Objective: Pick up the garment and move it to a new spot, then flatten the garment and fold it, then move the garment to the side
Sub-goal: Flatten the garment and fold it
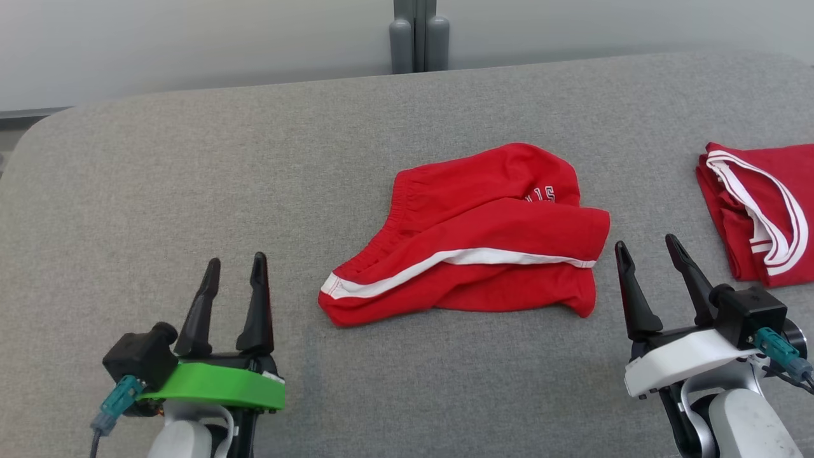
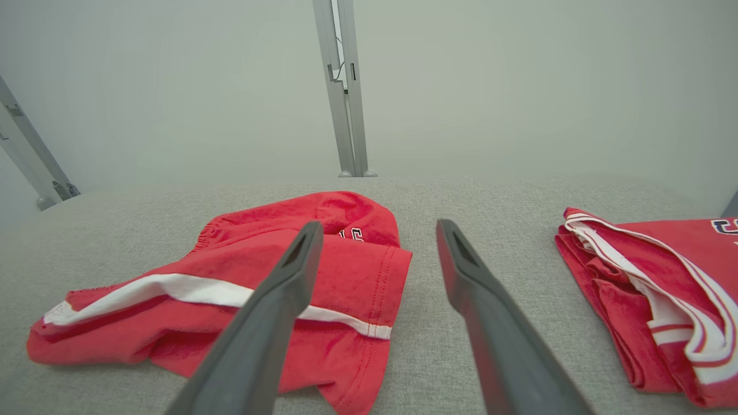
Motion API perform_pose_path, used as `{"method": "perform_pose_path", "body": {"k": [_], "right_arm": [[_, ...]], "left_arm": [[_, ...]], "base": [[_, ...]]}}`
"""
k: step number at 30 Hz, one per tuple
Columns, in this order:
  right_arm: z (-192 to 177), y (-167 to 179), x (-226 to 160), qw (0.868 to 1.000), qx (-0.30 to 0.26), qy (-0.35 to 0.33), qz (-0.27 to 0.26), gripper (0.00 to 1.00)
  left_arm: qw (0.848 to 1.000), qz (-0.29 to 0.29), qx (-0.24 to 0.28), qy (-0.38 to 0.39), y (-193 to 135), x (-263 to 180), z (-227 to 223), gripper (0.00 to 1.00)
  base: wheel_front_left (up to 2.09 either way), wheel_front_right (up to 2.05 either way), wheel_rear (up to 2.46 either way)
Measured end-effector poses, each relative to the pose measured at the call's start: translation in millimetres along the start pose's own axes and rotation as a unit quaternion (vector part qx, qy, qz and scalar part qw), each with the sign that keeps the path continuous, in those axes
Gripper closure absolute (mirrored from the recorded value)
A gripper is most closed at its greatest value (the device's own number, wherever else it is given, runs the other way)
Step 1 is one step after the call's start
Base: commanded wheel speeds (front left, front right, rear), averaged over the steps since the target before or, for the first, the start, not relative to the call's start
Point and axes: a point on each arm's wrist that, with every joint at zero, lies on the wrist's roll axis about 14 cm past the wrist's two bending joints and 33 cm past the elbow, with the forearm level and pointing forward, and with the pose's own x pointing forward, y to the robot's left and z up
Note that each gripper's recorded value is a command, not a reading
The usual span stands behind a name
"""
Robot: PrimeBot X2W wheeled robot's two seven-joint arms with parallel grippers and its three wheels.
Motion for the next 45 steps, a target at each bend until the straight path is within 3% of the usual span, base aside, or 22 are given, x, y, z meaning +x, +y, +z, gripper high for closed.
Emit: {"method": "perform_pose_path", "body": {"k": [11, 25, 45], "right_arm": [[14, 7, -3, 1.0, -0.006, -0.015, 0.008, 0.0], [10, 4, -24, 1.0, 0.008, -0.004, -0.009, 0.0], [4, 5, -22, 1.0, 0.012, 0.004, -0.01, 0.0]], "left_arm": [[0.996, 0.027, 0.086, -0.026, 29, -30, 29, 0.0], [0.994, 0.031, 0.1, 0.007, 38, -62, 15, 0.0], [0.994, 0.031, 0.098, 0.031, 42, -63, 1, 0.0]], "base": [[0.0, 0.0, 0.0], [0.0, 0.0, 0.0], [0.0, 0.0, 0.0]]}}
